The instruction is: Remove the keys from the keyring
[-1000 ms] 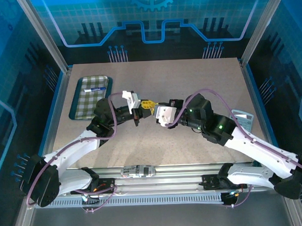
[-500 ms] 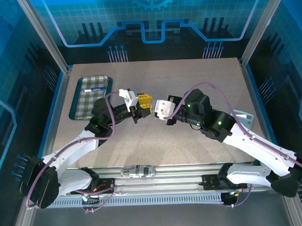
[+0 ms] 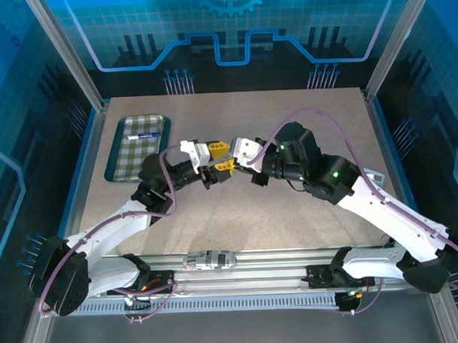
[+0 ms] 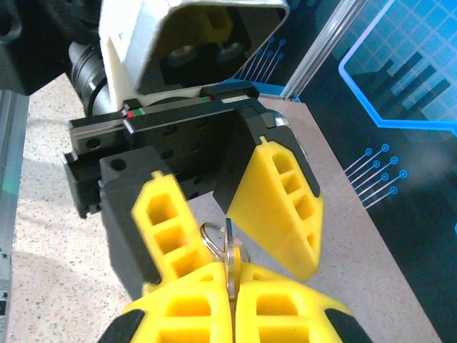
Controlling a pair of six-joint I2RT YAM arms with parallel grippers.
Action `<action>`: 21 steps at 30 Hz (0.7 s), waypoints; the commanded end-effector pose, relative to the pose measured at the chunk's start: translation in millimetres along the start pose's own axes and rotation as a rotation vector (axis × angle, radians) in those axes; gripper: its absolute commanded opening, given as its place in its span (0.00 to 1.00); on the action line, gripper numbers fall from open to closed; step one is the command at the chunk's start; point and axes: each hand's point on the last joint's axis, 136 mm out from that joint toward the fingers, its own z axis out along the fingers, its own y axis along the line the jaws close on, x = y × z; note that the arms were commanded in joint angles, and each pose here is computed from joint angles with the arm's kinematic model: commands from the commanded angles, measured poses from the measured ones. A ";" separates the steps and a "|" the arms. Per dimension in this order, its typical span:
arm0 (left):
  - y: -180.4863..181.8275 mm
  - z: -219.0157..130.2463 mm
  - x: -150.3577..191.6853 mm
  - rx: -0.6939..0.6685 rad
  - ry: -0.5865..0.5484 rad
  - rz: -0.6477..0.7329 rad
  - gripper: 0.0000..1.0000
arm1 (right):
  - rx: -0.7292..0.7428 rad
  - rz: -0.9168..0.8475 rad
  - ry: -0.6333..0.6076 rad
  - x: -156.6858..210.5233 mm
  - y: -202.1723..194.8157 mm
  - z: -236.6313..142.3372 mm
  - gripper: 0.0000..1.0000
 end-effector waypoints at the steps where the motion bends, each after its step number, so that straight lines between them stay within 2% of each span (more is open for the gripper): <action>1: -27.7 3.9 -34.3 0.109 -0.121 0.123 0.47 | -0.042 0.067 0.101 24.4 5.5 8.4 0.00; 3: -29.5 4.2 -35.6 0.108 -0.126 0.140 0.48 | -0.050 0.080 0.114 26.0 5.4 9.9 0.00; 6: -31.6 4.2 -38.1 0.112 -0.133 0.145 0.40 | -0.059 0.091 0.119 26.4 5.7 10.5 0.00; 9: -32.5 3.3 -41.7 0.110 -0.148 0.148 0.39 | -0.062 0.096 0.121 26.9 5.7 10.9 0.00; 10: -33.7 2.7 -42.7 0.114 -0.154 0.153 0.35 | -0.064 0.098 0.125 27.8 5.6 11.1 0.00; 11: -34.9 2.1 -44.0 0.118 -0.158 0.159 0.24 | -0.067 0.104 0.131 29.1 5.7 11.9 0.00; 13: -35.6 1.7 -45.1 0.120 -0.157 0.157 0.11 | -0.063 0.109 0.138 31.7 4.4 12.7 0.00; 17: -36.1 0.7 -47.1 0.121 -0.152 0.134 0.00 | -0.053 0.117 0.146 35.7 1.6 13.9 0.00; 21: -33.4 0.8 -46.6 0.109 -0.140 0.109 0.00 | -0.009 0.130 0.137 38.6 -9.3 12.4 0.00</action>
